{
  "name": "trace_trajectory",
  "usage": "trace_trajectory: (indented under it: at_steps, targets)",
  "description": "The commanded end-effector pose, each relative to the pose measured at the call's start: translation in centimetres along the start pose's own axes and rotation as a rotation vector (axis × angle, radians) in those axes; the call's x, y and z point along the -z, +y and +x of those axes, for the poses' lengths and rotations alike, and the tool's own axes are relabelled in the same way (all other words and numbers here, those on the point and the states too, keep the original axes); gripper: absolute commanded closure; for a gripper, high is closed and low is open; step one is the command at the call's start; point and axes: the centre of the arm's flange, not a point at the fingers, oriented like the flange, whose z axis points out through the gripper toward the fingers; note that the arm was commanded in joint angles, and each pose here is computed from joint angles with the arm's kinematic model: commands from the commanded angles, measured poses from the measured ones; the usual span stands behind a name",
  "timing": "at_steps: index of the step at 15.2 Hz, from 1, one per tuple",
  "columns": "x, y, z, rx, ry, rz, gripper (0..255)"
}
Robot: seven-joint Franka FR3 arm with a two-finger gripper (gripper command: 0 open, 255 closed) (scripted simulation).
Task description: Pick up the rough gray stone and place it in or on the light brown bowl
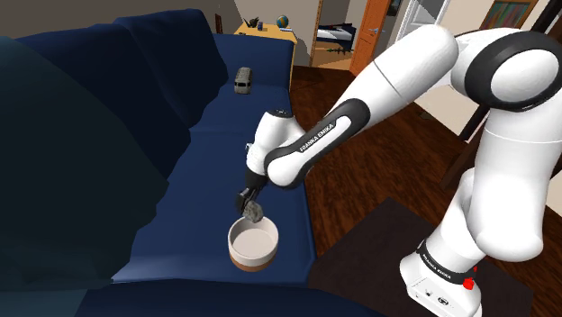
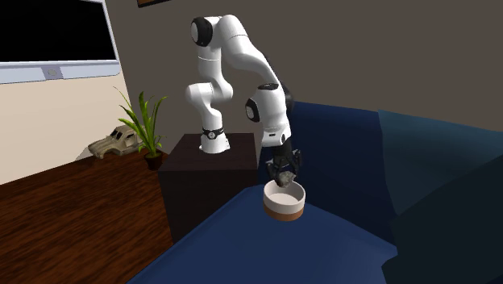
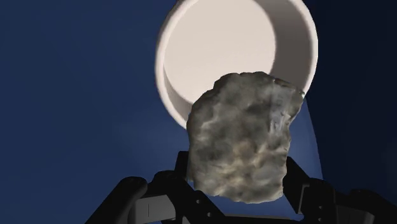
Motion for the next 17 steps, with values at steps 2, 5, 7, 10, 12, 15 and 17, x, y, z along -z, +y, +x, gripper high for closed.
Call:
trace_trajectory:
  at_steps: [2, 5, 7, 10, 12, 15, 17]
  targets:
    - [0.2, -2.7, -3.1, -0.001, 0.001, 0.0, 255]
    - [-0.8, -3.6, -4.4, -0.001, 0.001, 0.0, 255]
    - [-1.8, -3.4, -4.6, -0.001, 0.001, 0.0, 255]
    - [-3.3, -3.2, -4.9, -0.001, 0.001, 0.0, 255]
    - [-4.3, -3.0, -5.1, -0.001, 0.001, 0.0, 255]
    - [-5.9, -2.7, -5.4, -0.001, 0.001, 0.0, 255]
    - [-6.5, -2.6, -5.5, -0.001, 0.001, 0.0, 255]
